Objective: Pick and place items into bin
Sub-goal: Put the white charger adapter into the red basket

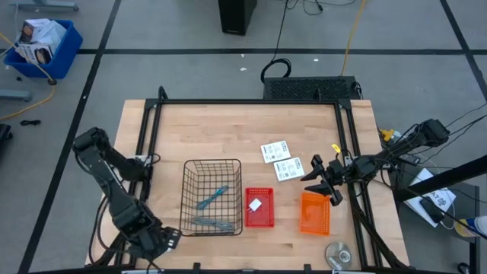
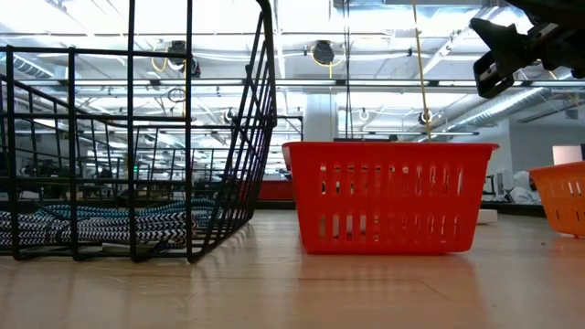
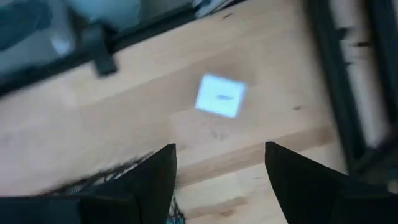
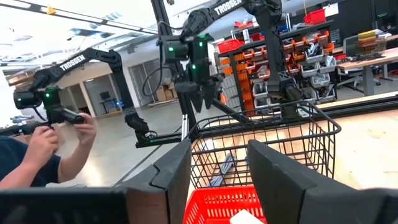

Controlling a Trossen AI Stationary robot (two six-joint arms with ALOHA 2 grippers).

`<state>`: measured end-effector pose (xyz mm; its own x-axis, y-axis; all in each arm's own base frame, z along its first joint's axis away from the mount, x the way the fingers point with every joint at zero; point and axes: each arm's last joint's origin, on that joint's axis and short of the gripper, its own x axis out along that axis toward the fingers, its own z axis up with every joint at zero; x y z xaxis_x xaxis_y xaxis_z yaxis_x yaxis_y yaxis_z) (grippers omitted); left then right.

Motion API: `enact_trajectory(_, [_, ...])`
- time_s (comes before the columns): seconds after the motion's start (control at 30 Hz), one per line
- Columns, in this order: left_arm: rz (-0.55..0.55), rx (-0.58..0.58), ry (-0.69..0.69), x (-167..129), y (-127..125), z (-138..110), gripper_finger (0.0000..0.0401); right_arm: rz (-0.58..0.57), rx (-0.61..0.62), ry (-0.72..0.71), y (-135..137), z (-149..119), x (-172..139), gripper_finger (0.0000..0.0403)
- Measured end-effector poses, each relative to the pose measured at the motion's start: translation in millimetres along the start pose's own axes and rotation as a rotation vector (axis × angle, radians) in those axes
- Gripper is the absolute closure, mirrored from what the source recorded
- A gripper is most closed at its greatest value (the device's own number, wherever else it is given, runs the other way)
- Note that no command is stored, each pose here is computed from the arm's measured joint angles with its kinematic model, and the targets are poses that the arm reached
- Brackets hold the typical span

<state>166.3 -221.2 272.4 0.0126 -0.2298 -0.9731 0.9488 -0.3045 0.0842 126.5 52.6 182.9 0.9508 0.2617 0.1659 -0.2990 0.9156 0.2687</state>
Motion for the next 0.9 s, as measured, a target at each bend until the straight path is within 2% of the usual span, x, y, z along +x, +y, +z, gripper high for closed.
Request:
enact_trajectory(0.13, [0.113, -0.244, 0.025, 18.0, 5.1, -3.7, 0.0140, 0.000, 0.000, 0.000, 0.0, 0.0, 0.0, 0.0250])
enact_trajectory(0.5, [0.209, -0.722, -0.117, 48.8, 1.8, 5.7, 0.0101, 0.000, 0.000, 0.000, 0.0, 0.0, 0.0, 0.0250])
enact_trajectory(0.9, [0.206, -1.065, -0.141, 51.3, -6.5, 14.3, 0.0039, 0.000, 0.000, 0.000, 0.0, 0.0, 0.0, 0.0250])
